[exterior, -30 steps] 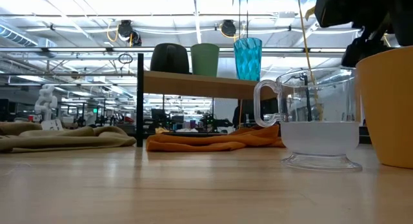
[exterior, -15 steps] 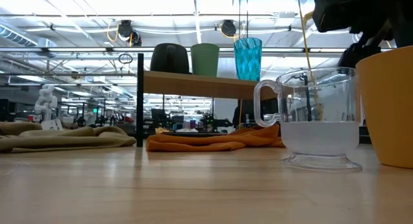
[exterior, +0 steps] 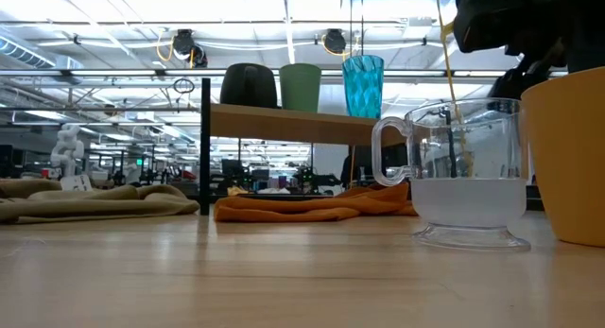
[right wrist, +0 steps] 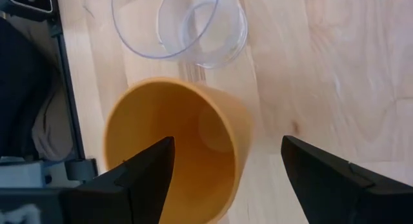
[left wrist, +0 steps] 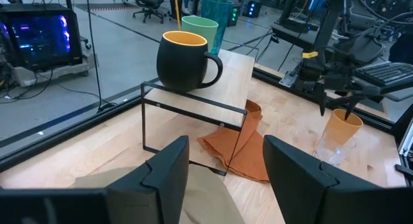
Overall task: Stack small to large cups/mugs on shelf
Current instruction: Put the yellow cup on the shelf
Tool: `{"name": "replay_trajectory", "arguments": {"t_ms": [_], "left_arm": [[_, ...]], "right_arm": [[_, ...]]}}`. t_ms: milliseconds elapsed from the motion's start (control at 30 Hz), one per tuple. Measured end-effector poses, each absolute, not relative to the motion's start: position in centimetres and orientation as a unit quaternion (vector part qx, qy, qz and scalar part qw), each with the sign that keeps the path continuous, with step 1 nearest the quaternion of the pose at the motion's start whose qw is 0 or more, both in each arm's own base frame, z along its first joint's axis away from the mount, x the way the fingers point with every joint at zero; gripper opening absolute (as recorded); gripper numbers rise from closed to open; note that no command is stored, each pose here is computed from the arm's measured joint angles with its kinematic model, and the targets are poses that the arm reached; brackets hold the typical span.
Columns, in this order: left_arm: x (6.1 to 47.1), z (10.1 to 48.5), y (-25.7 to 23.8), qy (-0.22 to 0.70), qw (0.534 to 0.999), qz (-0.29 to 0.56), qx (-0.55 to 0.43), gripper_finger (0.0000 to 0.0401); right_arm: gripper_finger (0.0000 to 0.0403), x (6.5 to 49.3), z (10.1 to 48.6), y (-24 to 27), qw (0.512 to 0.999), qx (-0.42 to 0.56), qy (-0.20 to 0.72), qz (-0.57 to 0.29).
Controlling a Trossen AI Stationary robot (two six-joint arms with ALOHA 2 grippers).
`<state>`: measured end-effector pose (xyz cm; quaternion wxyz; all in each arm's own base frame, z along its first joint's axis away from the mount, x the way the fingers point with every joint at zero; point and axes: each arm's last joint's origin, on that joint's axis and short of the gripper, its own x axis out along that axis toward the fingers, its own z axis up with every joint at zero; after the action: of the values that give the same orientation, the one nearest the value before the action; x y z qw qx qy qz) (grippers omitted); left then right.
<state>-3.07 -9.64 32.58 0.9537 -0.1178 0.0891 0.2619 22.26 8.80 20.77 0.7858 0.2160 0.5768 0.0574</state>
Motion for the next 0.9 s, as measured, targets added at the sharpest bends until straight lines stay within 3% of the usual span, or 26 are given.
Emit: {"name": "replay_trajectory", "arguments": {"t_ms": [600, 767, 900], "left_arm": [[-3.1, 32.5, -9.7, 0.092, 0.954, 0.261, -0.117, 0.02], [-3.1, 32.5, -9.7, 0.092, 0.953, 0.262, -0.12, 0.02], [-3.1, 32.5, -9.7, 0.092, 0.953, 0.262, -0.12, 0.02]], "right_arm": [[0.0266, 22.0, 19.3, 8.3, 0.783, 0.226, 0.577, 0.047], [0.0202, 22.0, 19.3, 8.3, 0.785, 0.22, 0.578, 0.052], [0.009, 22.0, 19.3, 8.2, 0.786, 0.233, 0.573, 0.023]]}}
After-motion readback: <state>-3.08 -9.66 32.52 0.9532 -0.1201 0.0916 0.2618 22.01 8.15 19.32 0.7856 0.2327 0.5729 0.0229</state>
